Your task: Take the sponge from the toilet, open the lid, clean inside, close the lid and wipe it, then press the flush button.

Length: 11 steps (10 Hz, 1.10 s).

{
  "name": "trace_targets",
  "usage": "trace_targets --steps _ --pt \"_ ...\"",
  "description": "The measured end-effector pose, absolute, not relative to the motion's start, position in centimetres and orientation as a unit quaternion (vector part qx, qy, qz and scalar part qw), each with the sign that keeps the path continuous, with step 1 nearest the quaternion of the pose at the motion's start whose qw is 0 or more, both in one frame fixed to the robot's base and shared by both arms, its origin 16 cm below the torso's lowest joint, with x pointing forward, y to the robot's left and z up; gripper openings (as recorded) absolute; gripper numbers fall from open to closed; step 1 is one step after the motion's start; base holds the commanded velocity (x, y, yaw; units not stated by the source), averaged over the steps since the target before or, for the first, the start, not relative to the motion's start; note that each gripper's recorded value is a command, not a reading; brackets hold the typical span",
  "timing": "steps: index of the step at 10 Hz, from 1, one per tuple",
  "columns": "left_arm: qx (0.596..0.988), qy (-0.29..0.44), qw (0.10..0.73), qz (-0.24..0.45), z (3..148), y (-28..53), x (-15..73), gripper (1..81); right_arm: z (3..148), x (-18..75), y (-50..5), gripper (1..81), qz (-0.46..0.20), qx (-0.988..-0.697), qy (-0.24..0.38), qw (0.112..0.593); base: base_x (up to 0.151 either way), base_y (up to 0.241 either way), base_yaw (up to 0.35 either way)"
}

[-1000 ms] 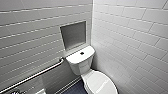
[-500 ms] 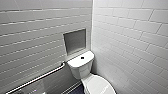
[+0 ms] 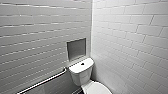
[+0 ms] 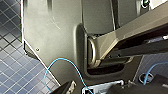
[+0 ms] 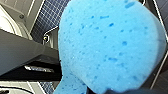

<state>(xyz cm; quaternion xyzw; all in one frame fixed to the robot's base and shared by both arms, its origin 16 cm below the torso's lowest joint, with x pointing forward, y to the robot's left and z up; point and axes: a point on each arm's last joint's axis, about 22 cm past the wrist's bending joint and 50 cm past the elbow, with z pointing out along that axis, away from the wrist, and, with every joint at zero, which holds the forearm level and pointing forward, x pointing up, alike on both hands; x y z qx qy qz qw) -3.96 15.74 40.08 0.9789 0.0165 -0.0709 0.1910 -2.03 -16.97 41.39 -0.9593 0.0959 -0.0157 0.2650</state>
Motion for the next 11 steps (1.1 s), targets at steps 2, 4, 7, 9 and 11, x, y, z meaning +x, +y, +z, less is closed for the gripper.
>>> trace_targets --steps 2,4,7,9,11 --pt "0.978 0.017 0.191 -0.078 40.8 15.7 -5.5 81.1 42.1 -3.8 -16.9 1.0 -0.007 -0.960 0.097 0.263 0.000 0.000 0.000" --pt "0.978 0.020 0.191 -0.087 41.5 15.7 -7.3 81.1 42.6 -5.6 -16.6 1.0 0.008 -0.961 0.098 0.258 0.000 0.000 0.000" --pt "0.976 0.025 0.191 -0.100 42.6 15.7 -10.4 81.1 43.4 -8.9 -16.0 1.0 0.033 -0.962 0.102 0.252 0.000 0.000 0.000" --pt "0.976 0.026 0.192 -0.104 43.0 15.7 -11.8 81.1 43.8 -10.3 -16.1 1.0 0.038 -0.962 0.103 0.251 0.000 0.000 0.000" --pt "0.977 0.023 0.192 -0.086 43.0 15.7 -11.2 81.1 43.9 -9.6 -16.1 1.0 0.020 -0.962 0.098 0.253 0.000 0.000 0.000"
